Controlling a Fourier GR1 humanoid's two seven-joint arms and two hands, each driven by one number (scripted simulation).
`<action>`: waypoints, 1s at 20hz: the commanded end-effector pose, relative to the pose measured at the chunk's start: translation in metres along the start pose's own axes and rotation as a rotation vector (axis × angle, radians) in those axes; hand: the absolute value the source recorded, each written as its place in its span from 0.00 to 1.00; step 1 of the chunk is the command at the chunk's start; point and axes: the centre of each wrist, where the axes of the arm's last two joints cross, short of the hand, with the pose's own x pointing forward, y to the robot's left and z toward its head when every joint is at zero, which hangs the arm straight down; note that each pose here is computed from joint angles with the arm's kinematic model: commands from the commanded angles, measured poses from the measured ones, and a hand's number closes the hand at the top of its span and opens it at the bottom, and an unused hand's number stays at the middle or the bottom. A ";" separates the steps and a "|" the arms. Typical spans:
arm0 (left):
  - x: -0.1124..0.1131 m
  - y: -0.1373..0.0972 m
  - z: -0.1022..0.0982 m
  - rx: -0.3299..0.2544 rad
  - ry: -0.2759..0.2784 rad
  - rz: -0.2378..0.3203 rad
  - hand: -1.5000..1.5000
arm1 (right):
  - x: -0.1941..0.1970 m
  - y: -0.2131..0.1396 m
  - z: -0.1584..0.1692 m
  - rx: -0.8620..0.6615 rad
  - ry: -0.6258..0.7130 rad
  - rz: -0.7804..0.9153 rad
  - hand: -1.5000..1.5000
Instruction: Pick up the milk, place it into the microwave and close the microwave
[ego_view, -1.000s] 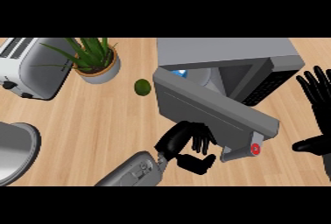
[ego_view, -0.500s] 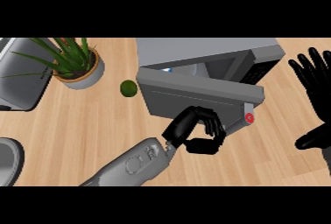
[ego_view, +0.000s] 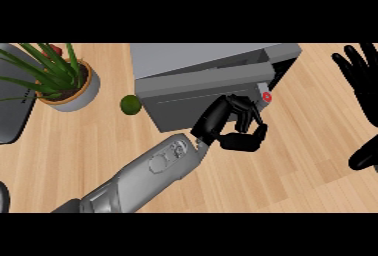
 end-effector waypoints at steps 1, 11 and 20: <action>0.010 0.009 -0.017 0.040 -0.028 -0.007 1.00 | 0.008 -0.002 -0.010 0.050 -0.023 -0.017 0.00; 0.027 0.018 -0.039 0.100 -0.050 -0.017 1.00 | 0.025 -0.009 -0.030 0.111 -0.019 -0.015 0.00; 0.031 0.016 -0.042 0.144 -0.059 -0.007 1.00 | 0.042 -0.020 -0.042 0.131 -0.015 -0.002 0.00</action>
